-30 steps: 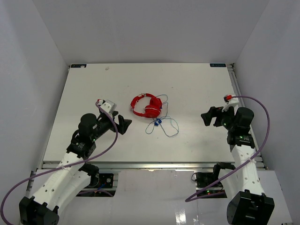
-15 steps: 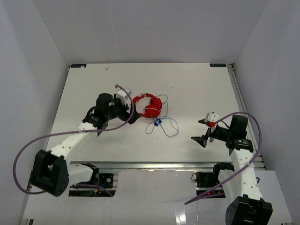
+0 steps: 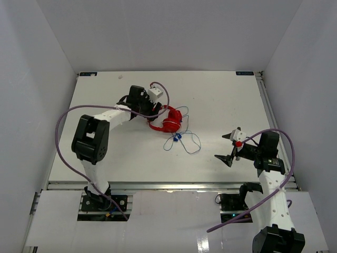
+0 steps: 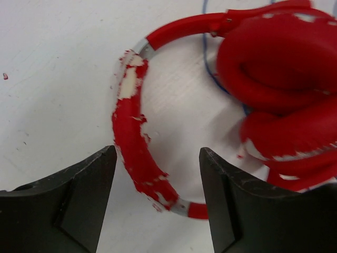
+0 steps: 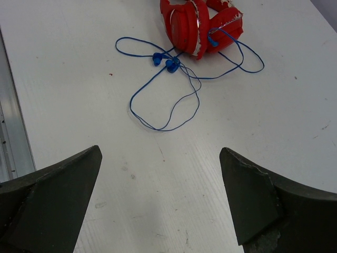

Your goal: Wrap the headphones

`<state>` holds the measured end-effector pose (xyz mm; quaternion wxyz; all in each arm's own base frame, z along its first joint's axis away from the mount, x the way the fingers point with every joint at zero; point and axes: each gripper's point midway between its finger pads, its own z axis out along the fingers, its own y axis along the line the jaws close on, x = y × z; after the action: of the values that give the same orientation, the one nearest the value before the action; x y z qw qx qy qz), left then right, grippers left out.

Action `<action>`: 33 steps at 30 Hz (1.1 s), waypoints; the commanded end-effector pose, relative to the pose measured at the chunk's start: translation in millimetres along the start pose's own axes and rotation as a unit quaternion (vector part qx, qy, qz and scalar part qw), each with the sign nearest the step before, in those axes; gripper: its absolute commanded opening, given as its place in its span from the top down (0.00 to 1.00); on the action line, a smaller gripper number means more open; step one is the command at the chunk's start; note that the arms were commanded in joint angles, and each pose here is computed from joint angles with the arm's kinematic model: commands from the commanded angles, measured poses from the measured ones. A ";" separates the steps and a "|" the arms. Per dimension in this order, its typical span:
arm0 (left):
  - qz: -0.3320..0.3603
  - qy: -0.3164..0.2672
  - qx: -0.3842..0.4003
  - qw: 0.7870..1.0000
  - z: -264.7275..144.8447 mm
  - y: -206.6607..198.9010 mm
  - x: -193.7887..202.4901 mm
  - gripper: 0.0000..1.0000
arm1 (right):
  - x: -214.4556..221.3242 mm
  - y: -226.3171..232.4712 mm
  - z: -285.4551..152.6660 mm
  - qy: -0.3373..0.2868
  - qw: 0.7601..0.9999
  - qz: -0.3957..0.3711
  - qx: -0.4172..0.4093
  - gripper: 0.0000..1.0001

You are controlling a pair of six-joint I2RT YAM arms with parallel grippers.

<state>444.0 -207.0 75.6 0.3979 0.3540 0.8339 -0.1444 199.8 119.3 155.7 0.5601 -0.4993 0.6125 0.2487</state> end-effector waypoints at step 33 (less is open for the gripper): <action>0.045 0.243 0.028 0.969 66.2 6.1 96.8 0.78 | -14.4 1.6 -1.1 -0.012 1.000 -0.025 -0.010 0.00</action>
<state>491.8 -214.3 25.7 0.2988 0.4174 0.8539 -0.0854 195.6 121.8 153.7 0.5560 -0.5057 0.6087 0.2543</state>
